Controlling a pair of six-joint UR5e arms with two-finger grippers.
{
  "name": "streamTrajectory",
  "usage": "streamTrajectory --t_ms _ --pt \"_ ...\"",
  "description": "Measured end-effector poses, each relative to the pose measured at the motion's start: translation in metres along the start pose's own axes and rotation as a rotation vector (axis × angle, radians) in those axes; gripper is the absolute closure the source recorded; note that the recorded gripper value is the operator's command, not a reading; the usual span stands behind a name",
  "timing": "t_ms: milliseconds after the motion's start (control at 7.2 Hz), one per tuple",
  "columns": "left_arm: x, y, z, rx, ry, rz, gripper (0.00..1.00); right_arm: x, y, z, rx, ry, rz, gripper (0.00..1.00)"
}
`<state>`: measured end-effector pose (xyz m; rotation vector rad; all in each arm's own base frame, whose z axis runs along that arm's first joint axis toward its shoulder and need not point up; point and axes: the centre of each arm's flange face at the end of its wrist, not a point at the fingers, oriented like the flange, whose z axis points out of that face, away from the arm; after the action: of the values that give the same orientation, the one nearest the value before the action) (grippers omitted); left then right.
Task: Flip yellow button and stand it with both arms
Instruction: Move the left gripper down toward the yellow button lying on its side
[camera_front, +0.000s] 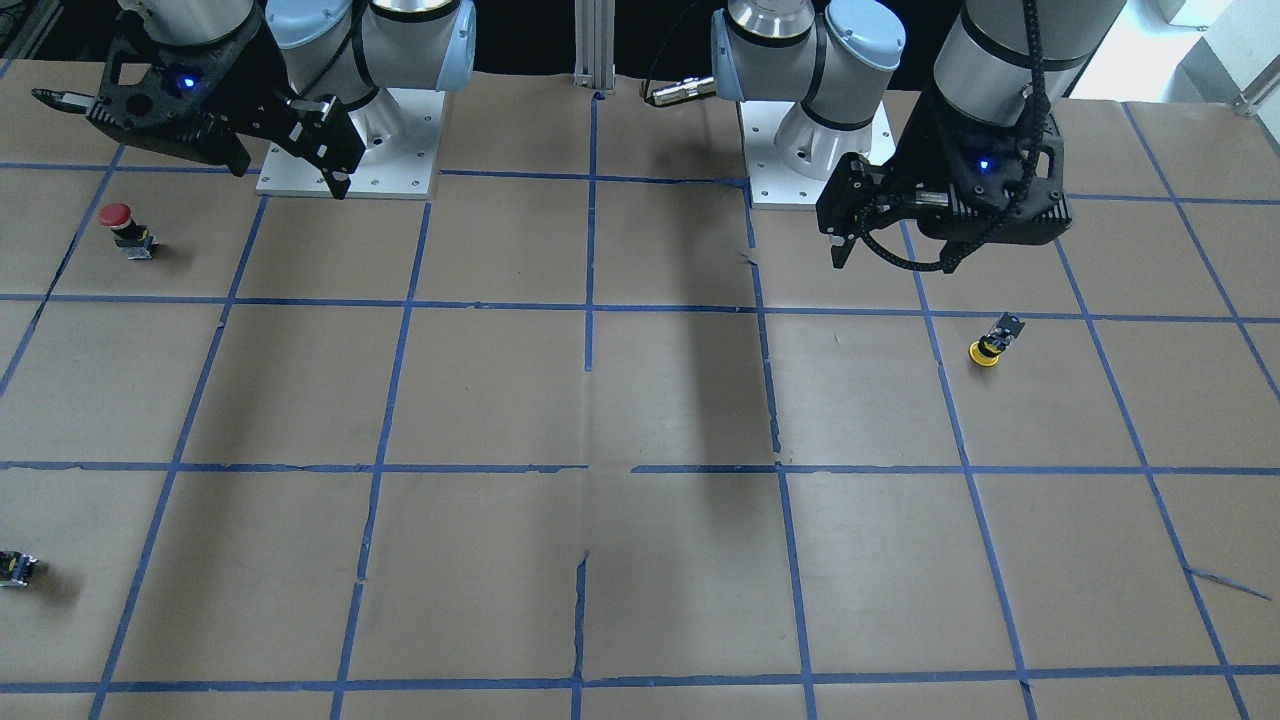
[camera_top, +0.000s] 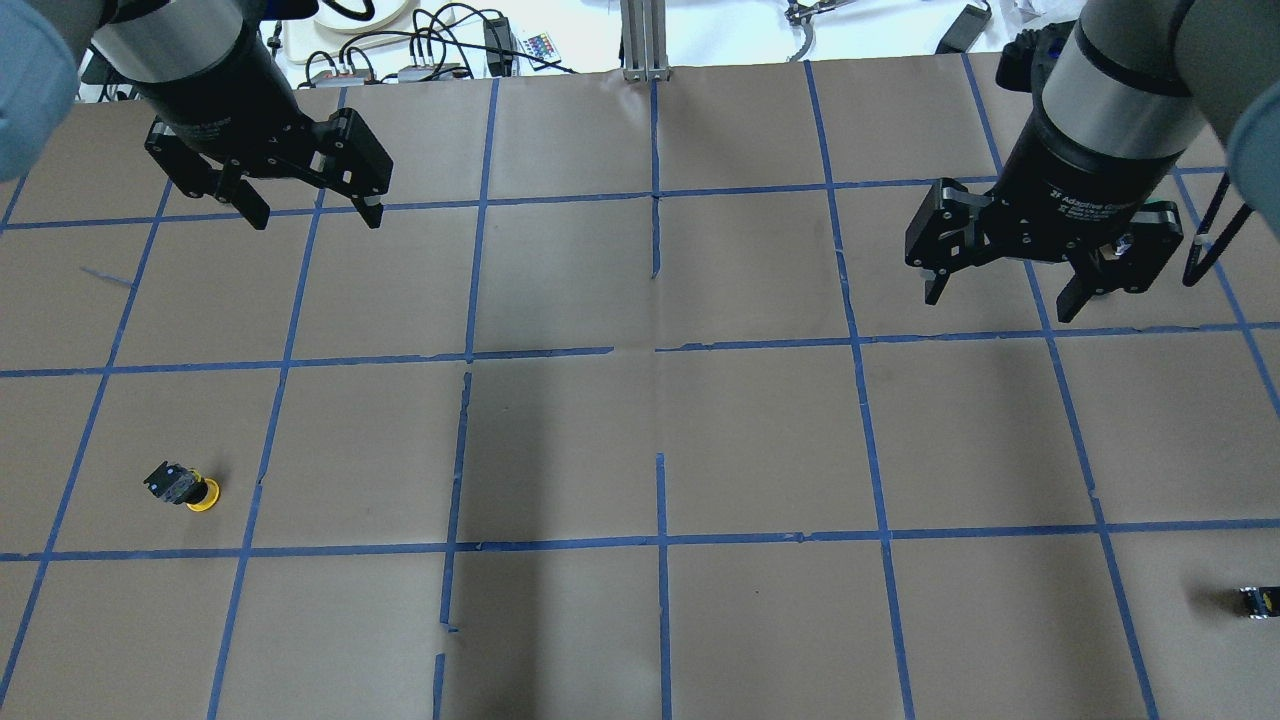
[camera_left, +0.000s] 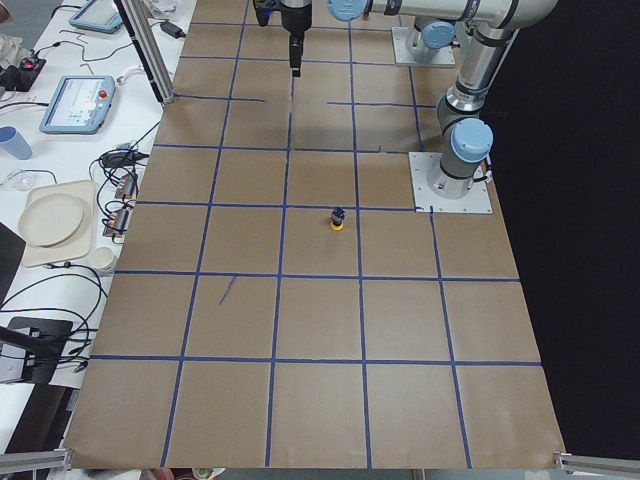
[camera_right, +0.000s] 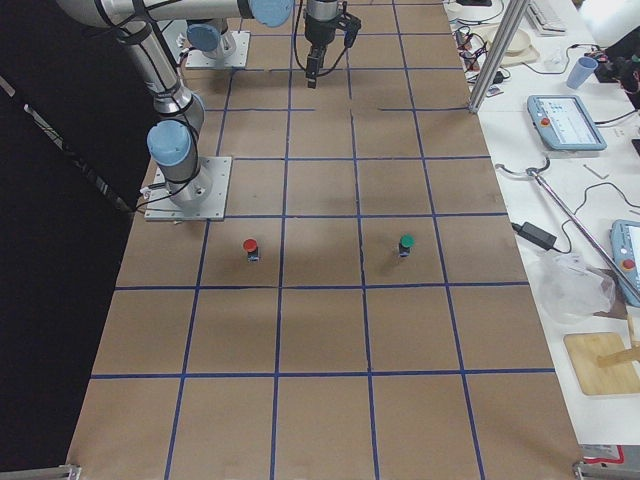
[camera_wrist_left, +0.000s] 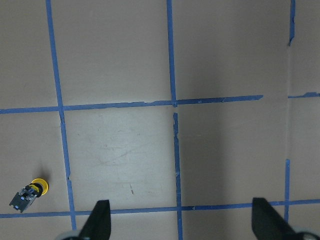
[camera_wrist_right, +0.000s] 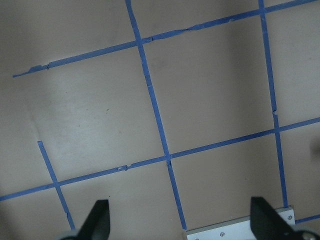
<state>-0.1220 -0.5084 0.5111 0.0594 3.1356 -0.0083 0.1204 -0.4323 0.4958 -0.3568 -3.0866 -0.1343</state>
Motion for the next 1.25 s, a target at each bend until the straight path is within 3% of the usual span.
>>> streamTrajectory --t_ms 694,1250 --pt "-0.007 0.005 0.006 -0.019 -0.004 0.018 0.00 0.000 0.001 0.000 0.003 0.000 -0.002 0.00" --pt "-0.052 0.016 0.047 -0.097 -0.010 0.126 0.00 0.000 0.002 0.000 0.001 -0.001 -0.002 0.00"
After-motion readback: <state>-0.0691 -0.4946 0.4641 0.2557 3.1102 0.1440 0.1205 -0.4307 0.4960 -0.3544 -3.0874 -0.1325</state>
